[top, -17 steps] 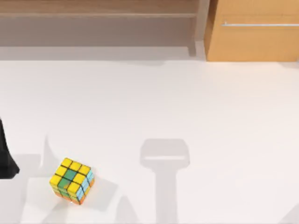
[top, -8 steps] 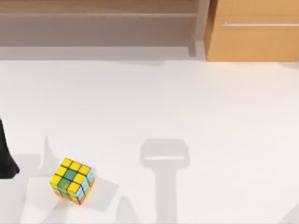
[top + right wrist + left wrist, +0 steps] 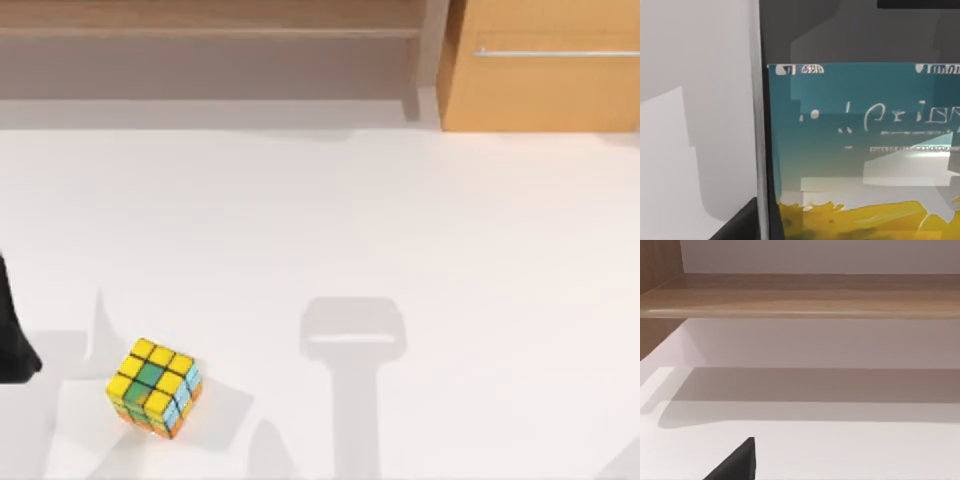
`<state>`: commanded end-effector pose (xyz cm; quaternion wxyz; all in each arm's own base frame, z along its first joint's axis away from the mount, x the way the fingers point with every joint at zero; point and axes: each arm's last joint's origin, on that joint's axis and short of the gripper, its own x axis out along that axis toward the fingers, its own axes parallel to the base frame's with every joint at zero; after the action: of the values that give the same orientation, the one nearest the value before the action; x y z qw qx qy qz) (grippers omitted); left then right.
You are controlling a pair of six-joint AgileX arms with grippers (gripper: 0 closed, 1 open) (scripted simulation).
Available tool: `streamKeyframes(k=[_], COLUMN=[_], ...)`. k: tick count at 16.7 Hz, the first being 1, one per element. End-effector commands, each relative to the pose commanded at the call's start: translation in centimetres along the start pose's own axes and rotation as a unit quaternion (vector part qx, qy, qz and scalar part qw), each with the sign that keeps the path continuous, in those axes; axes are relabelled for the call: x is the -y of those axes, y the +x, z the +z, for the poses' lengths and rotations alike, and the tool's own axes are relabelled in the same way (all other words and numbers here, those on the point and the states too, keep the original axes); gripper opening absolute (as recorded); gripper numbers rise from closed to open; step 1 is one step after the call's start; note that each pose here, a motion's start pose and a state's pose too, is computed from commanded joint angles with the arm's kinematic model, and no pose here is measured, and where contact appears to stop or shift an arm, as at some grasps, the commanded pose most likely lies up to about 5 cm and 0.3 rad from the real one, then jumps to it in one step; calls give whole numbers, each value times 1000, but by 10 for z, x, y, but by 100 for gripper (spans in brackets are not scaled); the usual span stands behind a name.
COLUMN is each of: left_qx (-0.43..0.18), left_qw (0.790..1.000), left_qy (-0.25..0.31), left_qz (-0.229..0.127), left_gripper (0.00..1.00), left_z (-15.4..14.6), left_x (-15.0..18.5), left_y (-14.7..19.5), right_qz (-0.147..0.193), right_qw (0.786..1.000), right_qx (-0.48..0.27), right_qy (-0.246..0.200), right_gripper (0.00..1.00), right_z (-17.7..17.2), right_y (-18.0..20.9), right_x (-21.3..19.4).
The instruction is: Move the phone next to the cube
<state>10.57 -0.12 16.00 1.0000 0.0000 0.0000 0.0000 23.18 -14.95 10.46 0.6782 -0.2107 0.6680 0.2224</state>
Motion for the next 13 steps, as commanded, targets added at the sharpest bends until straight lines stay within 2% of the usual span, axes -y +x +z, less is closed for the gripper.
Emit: streamKeyframes(k=[8,13], left_qx=[0,0], left_qw=[1000,1000], left_qy=[0,0], left_qz=[0,0], left_gripper=[100,100], left_z=[0,0], left_x=[0,0], left_y=[0,0], right_qz=[-4,-3], right_qw=[1000,1000], right_qx=[1,1], right_qy=[4,4], right_gripper=[0,0], right_z=[1,1], right_y=[-28,-28], right_x=[-1,-1])
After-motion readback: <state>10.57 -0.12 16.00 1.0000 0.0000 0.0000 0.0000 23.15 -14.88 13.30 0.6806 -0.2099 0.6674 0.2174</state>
